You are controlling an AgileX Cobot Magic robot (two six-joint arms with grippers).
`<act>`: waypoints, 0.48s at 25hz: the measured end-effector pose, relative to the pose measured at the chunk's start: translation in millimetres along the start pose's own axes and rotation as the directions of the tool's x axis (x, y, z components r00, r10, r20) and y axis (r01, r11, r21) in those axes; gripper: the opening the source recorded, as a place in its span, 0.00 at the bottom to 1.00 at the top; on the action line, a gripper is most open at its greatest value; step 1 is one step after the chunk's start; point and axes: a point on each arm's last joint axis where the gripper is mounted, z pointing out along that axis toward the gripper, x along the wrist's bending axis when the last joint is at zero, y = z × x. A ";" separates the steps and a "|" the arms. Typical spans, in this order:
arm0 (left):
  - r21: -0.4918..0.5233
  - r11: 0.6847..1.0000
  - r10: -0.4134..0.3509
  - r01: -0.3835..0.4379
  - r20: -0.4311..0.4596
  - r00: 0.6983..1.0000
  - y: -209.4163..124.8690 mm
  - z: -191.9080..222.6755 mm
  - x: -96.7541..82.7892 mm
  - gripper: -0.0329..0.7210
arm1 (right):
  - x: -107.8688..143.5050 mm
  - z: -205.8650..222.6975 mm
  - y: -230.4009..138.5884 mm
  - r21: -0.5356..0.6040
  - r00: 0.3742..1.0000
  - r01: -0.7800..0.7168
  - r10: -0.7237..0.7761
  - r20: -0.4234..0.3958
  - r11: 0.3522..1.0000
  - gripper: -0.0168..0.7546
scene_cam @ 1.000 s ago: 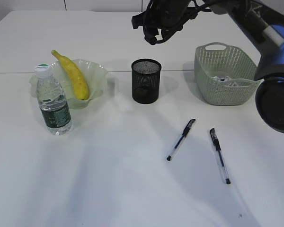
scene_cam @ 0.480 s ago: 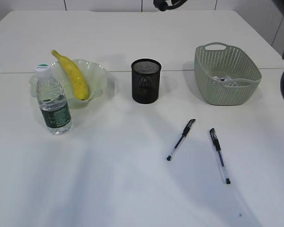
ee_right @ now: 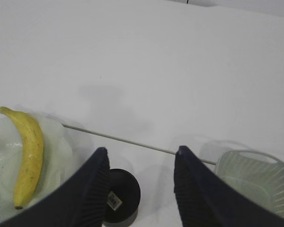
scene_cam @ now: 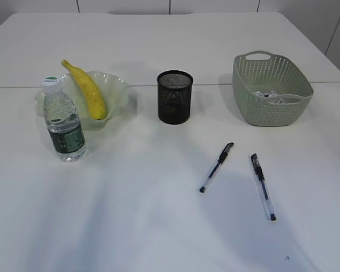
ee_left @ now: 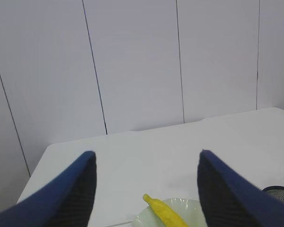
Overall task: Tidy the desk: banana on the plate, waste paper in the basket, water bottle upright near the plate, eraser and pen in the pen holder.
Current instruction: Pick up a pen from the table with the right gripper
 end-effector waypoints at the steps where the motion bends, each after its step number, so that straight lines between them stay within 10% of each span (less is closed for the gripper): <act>1: 0.000 1.000 0.000 0.000 0.000 1.000 0.0 0.0 0.0 0.67 | -1.4 -10.3 3.9 -0.020 1.000 -0.003 0.003 -0.001 1.000 0.46; 12: 0.017 1.000 -0.001 0.001 0.030 1.000 -1.5 -0.1 -2.7 0.67 | -13.0 -87.2 26.2 -0.159 1.000 -0.021 0.022 0.005 0.987 0.46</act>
